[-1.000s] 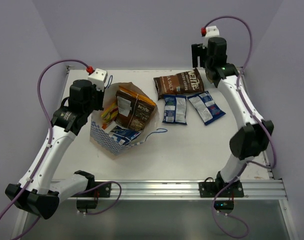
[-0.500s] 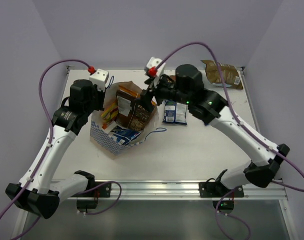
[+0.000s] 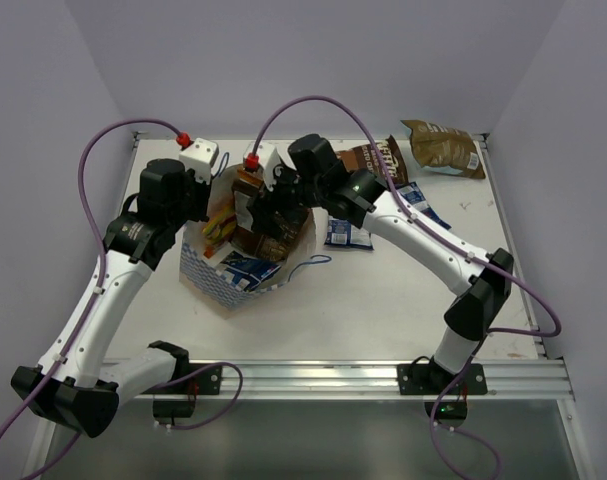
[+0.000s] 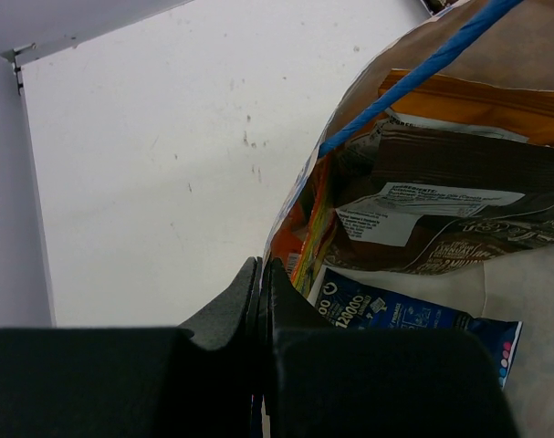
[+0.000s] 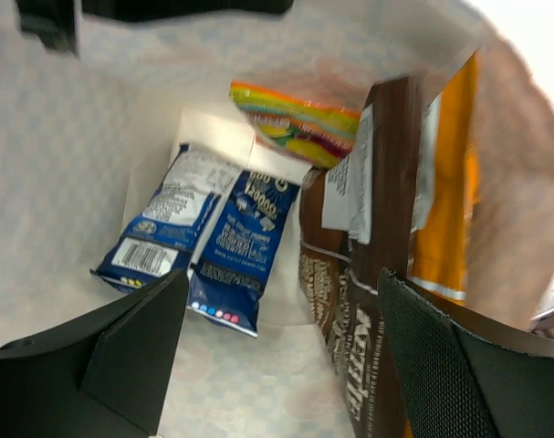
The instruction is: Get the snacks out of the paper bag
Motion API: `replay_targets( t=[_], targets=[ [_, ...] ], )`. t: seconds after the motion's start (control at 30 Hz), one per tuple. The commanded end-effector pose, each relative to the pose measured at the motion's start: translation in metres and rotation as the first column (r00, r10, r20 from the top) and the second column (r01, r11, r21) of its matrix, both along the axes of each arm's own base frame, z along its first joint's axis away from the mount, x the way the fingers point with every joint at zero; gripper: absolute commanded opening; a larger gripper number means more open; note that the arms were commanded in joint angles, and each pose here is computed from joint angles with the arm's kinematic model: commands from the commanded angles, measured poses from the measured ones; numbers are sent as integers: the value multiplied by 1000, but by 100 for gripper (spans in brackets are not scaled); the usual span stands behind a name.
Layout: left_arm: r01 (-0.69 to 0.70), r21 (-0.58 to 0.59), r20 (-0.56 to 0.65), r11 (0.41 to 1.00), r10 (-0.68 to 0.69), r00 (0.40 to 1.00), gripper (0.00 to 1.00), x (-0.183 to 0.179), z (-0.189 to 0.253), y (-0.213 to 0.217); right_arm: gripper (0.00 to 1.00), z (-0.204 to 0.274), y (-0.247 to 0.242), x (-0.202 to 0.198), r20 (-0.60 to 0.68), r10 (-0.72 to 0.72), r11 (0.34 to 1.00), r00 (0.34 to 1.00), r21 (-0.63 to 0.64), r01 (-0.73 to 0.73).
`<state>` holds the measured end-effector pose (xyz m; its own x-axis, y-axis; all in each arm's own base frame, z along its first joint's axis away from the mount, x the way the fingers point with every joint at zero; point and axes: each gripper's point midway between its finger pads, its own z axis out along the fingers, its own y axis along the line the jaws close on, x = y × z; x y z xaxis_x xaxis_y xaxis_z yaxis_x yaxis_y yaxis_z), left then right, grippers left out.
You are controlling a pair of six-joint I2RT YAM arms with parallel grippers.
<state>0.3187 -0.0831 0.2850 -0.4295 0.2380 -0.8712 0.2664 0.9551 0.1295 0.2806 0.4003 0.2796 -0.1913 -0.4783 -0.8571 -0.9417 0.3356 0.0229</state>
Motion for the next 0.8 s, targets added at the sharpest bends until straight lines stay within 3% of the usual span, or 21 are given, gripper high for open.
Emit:
replay_targets(
  t=[0.0, 0.27, 0.77],
  targets=[
    [32, -56, 146, 998, -23, 989, 0, 8, 49, -9, 87, 36, 3, 12, 78, -35, 998, 996, 47, 32],
    [31, -55, 142, 998, -23, 990, 0, 6, 48, -8, 87, 41, -2, 23, 104, -95, 995, 990, 35, 92],
    [30, -53, 136, 998, -22, 990, 0, 6, 47, -8, 83, -41, 13, 38, 12, -91, 990, 996, -110, 91]
  ],
)
